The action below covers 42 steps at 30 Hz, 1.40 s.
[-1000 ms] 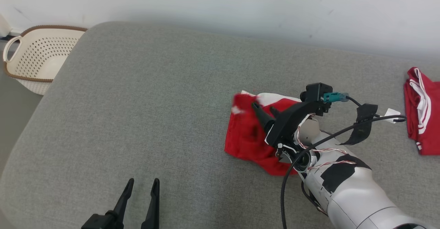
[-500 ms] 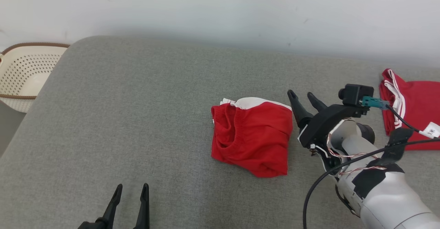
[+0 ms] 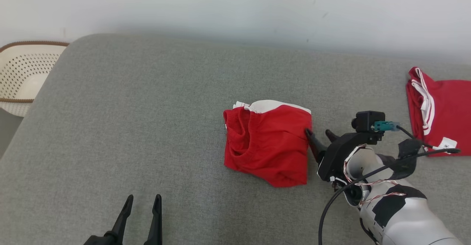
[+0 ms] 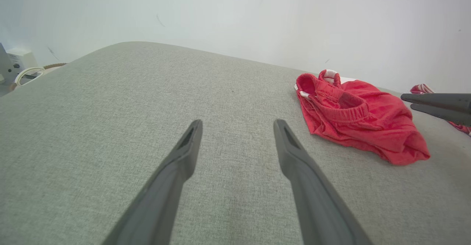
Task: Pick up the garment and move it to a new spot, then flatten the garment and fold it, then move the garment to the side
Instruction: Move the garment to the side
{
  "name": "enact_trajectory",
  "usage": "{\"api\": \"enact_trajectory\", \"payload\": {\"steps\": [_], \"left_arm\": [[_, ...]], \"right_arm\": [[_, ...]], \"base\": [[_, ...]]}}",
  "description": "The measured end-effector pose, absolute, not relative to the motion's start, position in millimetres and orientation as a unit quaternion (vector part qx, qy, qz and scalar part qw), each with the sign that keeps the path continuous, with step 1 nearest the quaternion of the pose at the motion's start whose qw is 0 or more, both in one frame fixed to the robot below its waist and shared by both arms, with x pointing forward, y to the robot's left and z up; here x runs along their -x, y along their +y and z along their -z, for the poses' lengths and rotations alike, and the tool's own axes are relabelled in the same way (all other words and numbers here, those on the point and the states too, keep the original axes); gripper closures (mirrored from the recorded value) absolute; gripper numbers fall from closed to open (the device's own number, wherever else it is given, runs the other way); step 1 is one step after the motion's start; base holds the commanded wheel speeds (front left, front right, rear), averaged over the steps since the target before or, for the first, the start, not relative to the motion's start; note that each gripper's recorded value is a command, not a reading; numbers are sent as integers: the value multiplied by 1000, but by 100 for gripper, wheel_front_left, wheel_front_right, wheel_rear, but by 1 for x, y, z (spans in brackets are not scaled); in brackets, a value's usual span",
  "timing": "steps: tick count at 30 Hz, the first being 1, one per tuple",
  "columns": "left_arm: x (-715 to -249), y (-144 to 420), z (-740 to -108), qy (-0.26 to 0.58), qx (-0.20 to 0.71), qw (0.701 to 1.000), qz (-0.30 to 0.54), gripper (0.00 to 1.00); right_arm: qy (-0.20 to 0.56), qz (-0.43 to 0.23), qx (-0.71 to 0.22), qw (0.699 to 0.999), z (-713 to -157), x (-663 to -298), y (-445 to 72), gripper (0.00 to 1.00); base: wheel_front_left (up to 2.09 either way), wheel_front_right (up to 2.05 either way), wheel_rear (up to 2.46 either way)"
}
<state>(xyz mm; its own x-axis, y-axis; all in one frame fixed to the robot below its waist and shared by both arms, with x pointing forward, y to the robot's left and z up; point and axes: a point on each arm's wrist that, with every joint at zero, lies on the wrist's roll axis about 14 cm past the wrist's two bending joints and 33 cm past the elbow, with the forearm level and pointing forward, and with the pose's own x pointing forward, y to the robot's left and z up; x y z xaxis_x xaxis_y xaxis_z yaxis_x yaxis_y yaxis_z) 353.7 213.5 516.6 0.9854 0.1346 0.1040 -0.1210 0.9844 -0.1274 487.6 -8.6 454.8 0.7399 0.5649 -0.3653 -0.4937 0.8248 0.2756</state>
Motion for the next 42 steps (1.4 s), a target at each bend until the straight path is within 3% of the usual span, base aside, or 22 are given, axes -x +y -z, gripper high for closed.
{"api": "enact_trajectory", "payload": {"steps": [14,15,16,17,27,42], "left_arm": [[-353,225,-505,-38,61,994,-85,0],[-352,226,-505,-37,61,994,-86,0],[-352,227,-505,-37,61,994,-87,0],[-352,227,-505,-37,61,994,-87,0],[-356,224,-505,-37,64,994,-84,0],[-380,197,-506,-41,63,996,-37,0]], "right_arm": [[316,-306,-70,895,-411,-475,21,0],[322,-310,-70,892,-410,-473,23,17],[322,-313,-73,891,-411,-473,25,62],[321,-315,-73,890,-411,-473,27,100],[294,-317,-59,900,-416,-476,18,100],[221,-289,112,925,-448,-515,-69,100]], "base": [[0,0,0],[0,0,0],[0,0,0],[0,0,0],[0,0,0],[0,0,0]]}}
